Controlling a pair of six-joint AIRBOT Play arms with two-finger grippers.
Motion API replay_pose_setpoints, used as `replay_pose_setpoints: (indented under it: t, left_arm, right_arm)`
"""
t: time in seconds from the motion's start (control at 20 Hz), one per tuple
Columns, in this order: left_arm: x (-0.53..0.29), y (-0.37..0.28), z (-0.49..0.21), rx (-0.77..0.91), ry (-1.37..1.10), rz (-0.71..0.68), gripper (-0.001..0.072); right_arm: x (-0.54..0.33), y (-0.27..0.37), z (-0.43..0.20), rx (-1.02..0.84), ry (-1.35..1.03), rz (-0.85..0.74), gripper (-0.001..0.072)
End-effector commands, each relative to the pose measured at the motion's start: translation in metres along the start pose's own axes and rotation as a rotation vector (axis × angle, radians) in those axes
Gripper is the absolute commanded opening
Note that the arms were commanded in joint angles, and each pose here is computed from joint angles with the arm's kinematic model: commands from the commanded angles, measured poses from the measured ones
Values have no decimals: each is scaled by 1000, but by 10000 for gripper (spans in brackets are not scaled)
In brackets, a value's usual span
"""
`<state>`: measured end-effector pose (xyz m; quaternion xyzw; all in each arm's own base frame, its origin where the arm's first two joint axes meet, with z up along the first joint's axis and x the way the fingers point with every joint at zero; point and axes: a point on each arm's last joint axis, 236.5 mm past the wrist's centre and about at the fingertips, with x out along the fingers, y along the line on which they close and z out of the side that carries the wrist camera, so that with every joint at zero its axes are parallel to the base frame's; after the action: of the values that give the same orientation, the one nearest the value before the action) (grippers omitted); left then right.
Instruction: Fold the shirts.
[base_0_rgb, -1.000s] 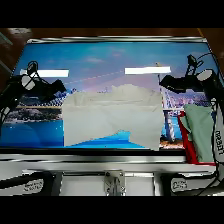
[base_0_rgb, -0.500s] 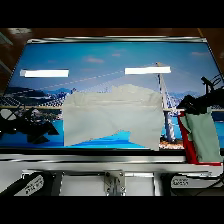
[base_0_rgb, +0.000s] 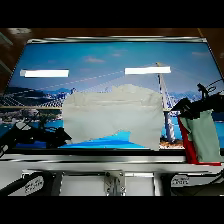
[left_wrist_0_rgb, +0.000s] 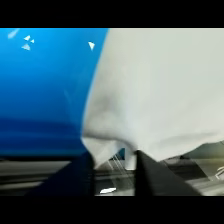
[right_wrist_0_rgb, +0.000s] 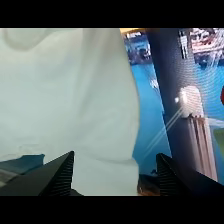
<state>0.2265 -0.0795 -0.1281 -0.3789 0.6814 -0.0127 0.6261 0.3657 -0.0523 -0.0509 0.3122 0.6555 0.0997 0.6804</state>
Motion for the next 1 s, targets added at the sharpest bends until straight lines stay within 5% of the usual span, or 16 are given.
replay_pose_setpoints:
  t: [0.0, 0.1, 0.35, 0.5, 0.55, 0.65, 0.8, 0.95]
  left_arm:
    - [7, -14, 21, -46, -84, -56, 141]
    - [2, -26, 26, 14, -95, -82, 35]
    - [-28, -56, 43, 112, -176, -127, 34]
    - [-43, -68, 48, 149, -223, -145, 34]
    - [-48, -72, 50, 158, -235, -151, 34]
    - [-58, -83, 51, 197, -245, -165, 34]
    - [-109, -114, 70, 380, -358, -137, 31]
    - [-262, -207, 82, 648, -742, -163, 32]
  right_arm:
    - [14, -10, -5, 54, 48, 6, 647]
    - [30, -12, -12, 58, 96, 0, 646]
    - [71, -10, -2, 32, 107, -43, 644]
    - [94, 0, -11, 35, 165, -28, 562]
    - [103, 4, -17, 26, 198, -27, 452]
    - [113, 15, -19, -10, 213, -29, 71]
    - [74, 79, 4, -209, 95, 117, 62]
    - [-75, 212, 45, -605, -364, 220, 62]
